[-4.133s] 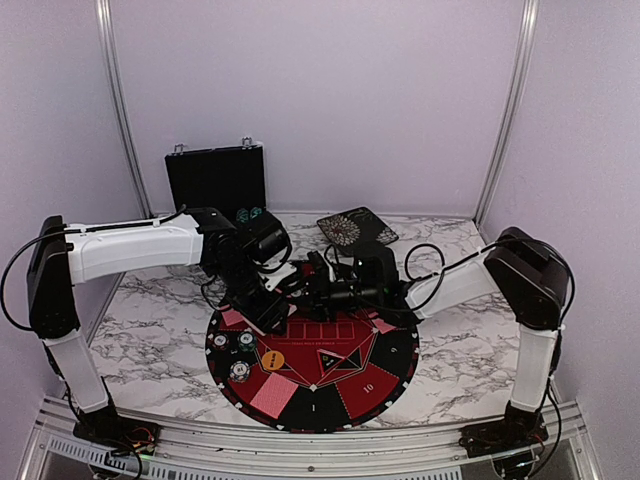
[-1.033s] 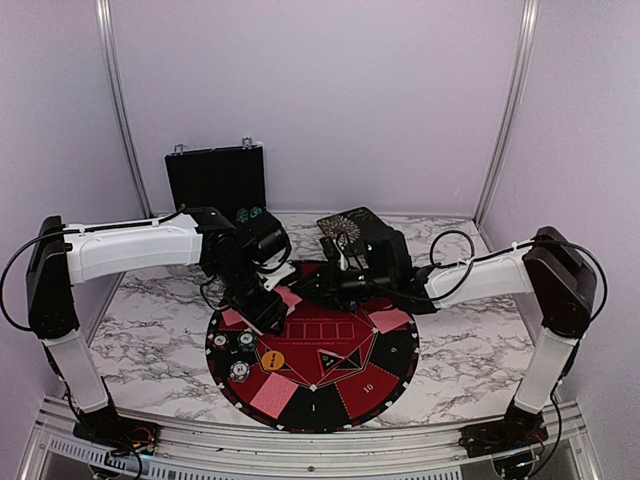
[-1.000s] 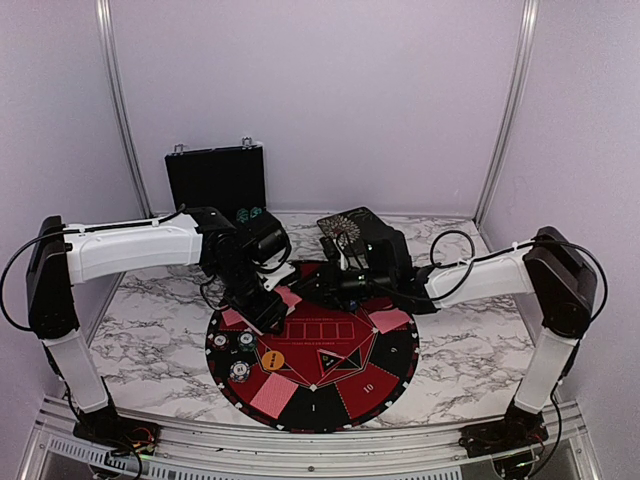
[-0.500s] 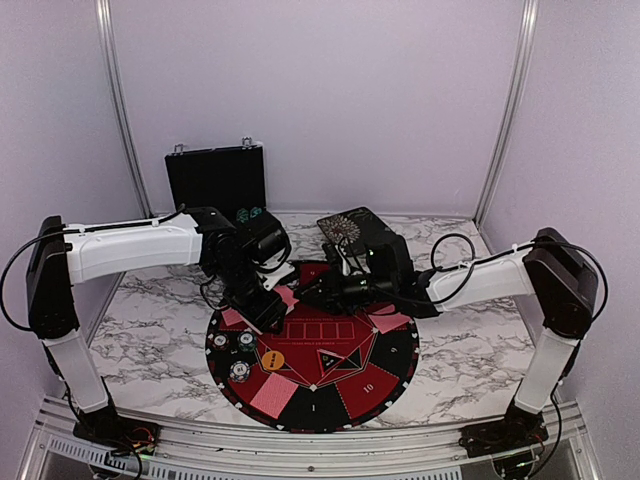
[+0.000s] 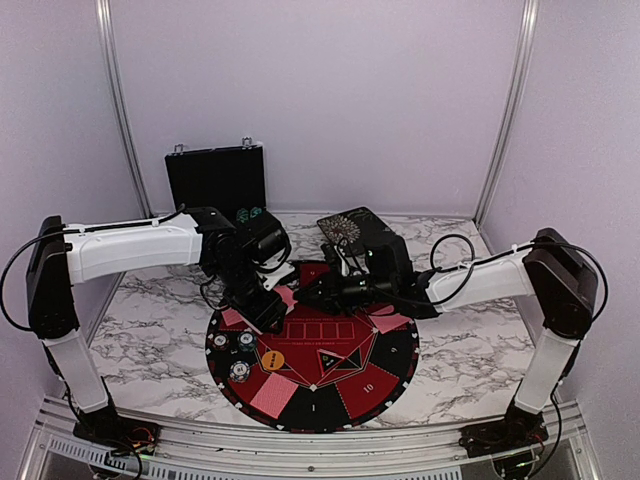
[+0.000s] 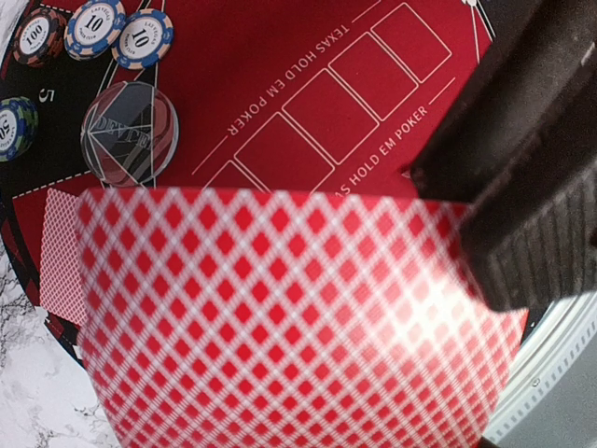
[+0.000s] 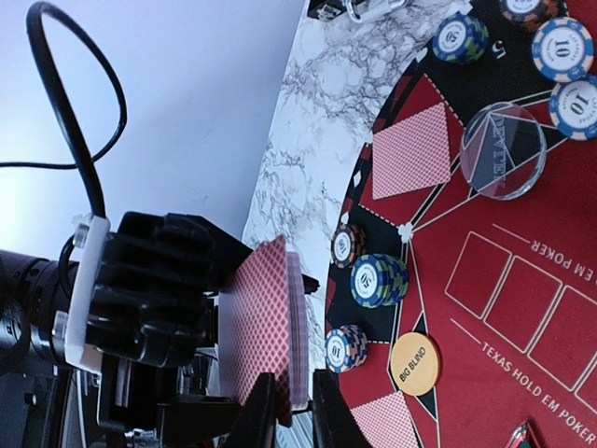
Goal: Distribute texas hold em gaming equipment
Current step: Pick up the poker card from the face-down deck piles.
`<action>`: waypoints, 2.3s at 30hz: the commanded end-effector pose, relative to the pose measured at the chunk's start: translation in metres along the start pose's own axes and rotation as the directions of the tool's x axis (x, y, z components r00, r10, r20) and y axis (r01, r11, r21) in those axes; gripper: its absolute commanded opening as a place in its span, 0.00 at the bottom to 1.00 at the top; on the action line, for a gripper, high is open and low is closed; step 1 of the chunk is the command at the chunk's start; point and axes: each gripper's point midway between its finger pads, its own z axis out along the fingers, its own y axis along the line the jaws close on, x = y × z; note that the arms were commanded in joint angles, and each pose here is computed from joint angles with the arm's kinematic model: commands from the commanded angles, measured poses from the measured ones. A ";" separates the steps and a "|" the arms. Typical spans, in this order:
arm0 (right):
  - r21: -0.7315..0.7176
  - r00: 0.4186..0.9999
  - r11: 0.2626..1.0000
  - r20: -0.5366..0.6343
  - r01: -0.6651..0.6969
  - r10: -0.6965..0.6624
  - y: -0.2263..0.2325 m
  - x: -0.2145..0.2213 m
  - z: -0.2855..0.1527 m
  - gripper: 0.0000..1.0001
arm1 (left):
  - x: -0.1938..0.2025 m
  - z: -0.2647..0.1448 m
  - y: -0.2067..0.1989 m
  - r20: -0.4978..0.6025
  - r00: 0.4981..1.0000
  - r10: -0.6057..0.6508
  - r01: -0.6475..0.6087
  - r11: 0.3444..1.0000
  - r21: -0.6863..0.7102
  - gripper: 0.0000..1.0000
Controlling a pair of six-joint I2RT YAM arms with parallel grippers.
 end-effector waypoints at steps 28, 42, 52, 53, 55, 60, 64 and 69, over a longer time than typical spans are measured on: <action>-0.074 0.997 0.997 0.069 -0.014 0.019 0.020 -0.017 -0.037 0.00 | -0.010 -0.022 0.000 0.063 0.998 0.015 -0.014 1.000 -0.010 0.41; -0.079 0.996 0.996 0.081 -0.034 0.041 0.015 -0.022 -0.046 0.00 | -0.011 -0.022 0.000 0.062 0.998 0.021 -0.021 1.000 -0.007 0.40; -0.099 0.995 0.994 0.092 -0.040 0.049 0.017 -0.025 -0.055 0.00 | -0.010 -0.022 0.001 0.062 0.998 0.025 -0.024 1.000 -0.012 0.40; -0.101 0.994 0.994 0.094 -0.041 0.051 0.017 -0.024 -0.056 0.00 | -0.010 -0.022 0.001 0.062 0.998 0.025 -0.025 1.000 -0.012 0.40; -0.103 0.994 0.994 0.097 -0.041 0.051 0.017 -0.025 -0.058 0.00 | -0.009 -0.022 0.001 0.061 0.998 0.024 -0.023 1.000 -0.013 0.39; -0.106 0.993 0.993 0.104 -0.043 0.054 0.017 -0.025 -0.062 0.00 | -0.009 -0.022 0.002 0.063 0.998 0.023 -0.022 1.000 -0.015 0.39; -0.108 0.992 0.993 0.111 -0.045 0.057 0.016 -0.025 -0.066 0.00 | -0.010 -0.022 0.002 0.066 0.998 0.022 -0.021 1.000 -0.017 0.39; -0.127 0.990 0.990 0.122 -0.052 0.068 0.018 -0.027 -0.075 0.00 | -0.010 -0.022 0.002 0.068 0.997 0.023 -0.022 1.000 -0.018 0.39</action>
